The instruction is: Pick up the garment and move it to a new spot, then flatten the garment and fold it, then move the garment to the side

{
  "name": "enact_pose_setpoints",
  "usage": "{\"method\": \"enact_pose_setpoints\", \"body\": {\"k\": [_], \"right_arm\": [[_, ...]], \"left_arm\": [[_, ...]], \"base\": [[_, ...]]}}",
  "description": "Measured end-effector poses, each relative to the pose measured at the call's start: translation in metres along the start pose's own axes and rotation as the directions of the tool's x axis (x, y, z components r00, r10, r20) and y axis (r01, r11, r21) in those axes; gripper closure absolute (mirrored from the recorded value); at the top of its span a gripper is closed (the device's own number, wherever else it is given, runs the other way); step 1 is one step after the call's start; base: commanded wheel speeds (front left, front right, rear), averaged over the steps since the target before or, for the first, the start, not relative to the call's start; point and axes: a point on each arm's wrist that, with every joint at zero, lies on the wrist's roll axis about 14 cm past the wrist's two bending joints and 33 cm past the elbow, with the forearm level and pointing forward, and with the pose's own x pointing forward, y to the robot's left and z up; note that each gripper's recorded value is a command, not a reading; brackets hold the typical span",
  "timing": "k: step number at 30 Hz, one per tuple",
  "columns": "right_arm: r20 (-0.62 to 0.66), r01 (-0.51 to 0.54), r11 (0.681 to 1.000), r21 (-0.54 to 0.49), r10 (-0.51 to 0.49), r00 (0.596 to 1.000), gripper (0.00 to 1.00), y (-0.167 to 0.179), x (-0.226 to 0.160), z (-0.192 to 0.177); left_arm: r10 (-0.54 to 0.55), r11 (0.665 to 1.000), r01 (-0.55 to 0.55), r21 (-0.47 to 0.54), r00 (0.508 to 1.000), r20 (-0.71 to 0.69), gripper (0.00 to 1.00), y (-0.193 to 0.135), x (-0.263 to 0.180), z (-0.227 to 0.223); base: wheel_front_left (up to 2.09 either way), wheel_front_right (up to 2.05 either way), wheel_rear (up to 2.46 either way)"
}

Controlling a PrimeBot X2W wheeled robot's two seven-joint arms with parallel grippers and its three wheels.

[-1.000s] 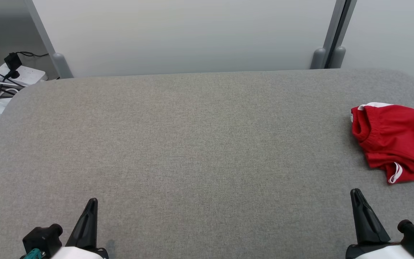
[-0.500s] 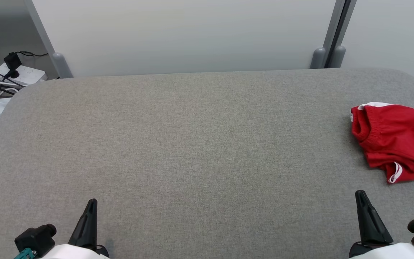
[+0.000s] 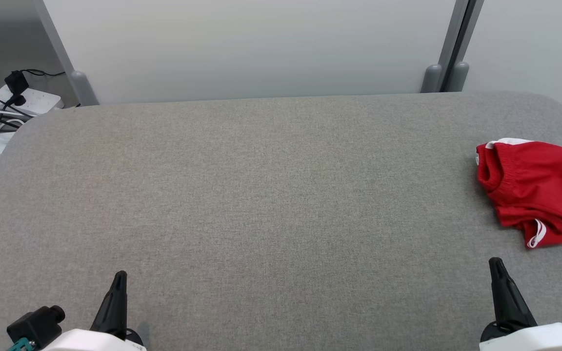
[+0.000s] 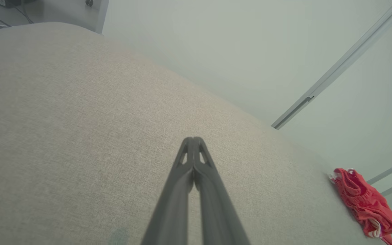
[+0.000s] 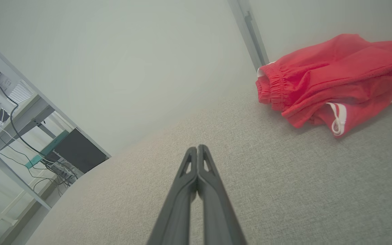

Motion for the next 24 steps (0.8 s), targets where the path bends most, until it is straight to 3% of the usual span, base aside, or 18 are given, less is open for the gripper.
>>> {"method": "enact_pose_setpoints", "body": {"k": [12, 24], "right_arm": [[0.002, 0.018, 0.99, 0.137, -0.019, 1.0, 1.0, -0.003, 0.004, 0.003], [-0.012, 0.054, 0.961, 0.272, -0.053, 0.999, 1.0, -0.012, 0.007, 0.002]], "left_arm": [[0.002, 0.99, -0.003, -0.143, 1.0, -0.008, 1.0, -0.004, 0.005, 0.0], [0.007, 0.963, -0.012, -0.27, 1.0, -0.021, 1.0, -0.001, 0.005, -0.001]], "base": [[0.0, 0.0, 0.0], [0.0, 0.0, 0.0]]}}
